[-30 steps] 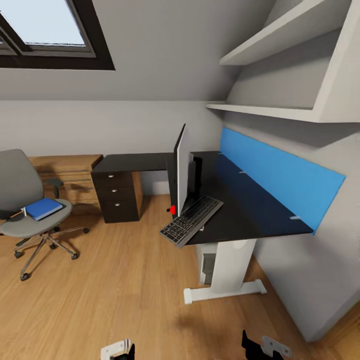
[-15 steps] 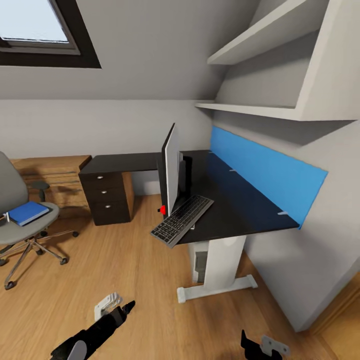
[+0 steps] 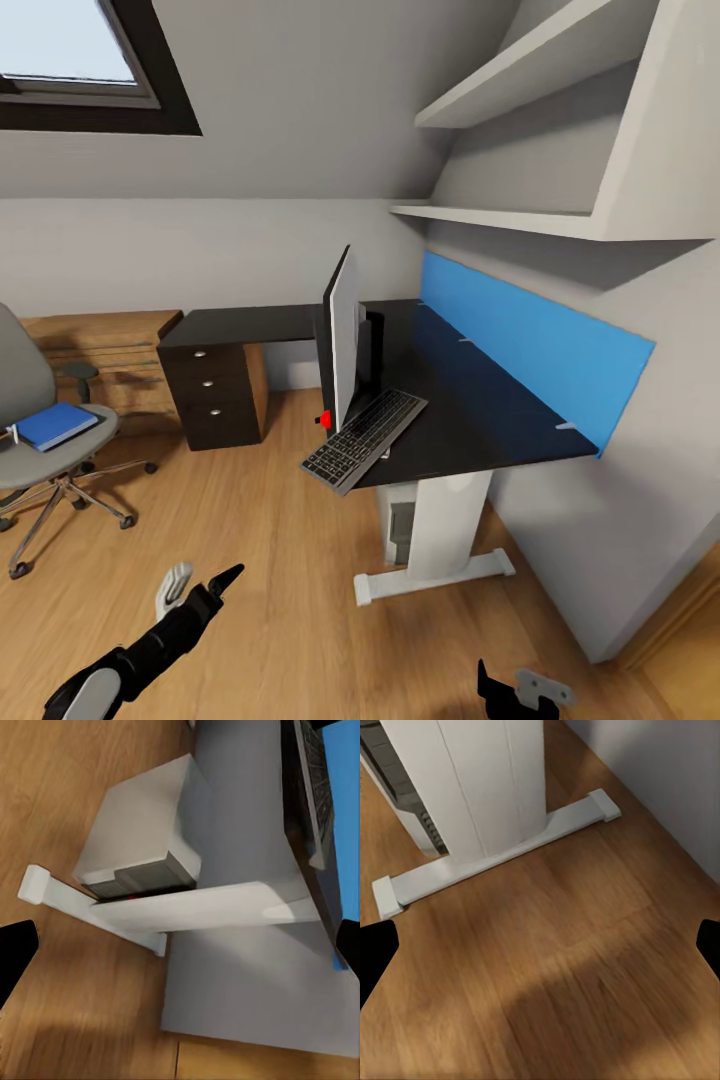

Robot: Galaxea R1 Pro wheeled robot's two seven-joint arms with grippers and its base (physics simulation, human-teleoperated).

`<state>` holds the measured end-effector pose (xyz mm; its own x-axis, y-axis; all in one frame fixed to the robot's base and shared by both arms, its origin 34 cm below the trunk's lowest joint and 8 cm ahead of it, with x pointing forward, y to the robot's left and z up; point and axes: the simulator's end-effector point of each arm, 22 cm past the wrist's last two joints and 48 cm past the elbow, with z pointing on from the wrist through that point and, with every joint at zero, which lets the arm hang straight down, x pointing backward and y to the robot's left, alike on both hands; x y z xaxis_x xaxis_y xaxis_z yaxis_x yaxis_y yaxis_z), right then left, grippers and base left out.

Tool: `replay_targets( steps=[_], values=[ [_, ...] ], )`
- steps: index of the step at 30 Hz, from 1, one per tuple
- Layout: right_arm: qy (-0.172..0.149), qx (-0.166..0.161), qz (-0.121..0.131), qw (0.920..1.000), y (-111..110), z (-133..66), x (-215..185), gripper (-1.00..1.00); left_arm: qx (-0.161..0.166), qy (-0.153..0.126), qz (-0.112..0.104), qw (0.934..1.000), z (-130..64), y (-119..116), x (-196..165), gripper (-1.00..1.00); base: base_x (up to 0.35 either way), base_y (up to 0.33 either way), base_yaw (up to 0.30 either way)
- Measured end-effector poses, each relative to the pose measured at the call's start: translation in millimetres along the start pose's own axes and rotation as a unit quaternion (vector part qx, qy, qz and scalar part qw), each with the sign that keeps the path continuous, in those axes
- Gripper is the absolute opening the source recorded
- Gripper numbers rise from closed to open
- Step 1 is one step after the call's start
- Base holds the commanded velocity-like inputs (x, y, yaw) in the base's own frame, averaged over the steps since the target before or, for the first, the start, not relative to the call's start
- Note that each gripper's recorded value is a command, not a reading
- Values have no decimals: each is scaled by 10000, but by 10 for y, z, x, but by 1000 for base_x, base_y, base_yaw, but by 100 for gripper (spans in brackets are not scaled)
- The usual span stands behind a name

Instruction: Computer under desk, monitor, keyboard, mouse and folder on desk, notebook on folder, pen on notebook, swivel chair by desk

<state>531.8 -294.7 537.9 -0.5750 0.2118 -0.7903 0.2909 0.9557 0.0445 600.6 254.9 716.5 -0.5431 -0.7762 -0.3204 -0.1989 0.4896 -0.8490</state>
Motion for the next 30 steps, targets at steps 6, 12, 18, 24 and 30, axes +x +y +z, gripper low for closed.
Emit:
replay_targets(
  steps=[6,12,18,24,30],
  values=[
    [-3,-32,-55,10000,8,-3,-1,100,-137,55,-124,9998,-11,169,66,100,206,-9,0],
    [-5,-261,-414,9988,102,-8,10,100,-169,95,-99,9998,1,192,108,100,130,-23,0],
    [-6,-469,-728,9962,186,-19,26,100,-239,381,231,9987,57,182,327,100,33,-5,0],
    [-138,-1155,-877,9893,448,-64,-8,100,-111,427,431,9981,90,23,364,100,194,-67,0],
    [-154,-1796,-955,9790,639,-135,5,100,-31,531,655,9964,137,-89,478,100,84,-35,0]
  ],
)
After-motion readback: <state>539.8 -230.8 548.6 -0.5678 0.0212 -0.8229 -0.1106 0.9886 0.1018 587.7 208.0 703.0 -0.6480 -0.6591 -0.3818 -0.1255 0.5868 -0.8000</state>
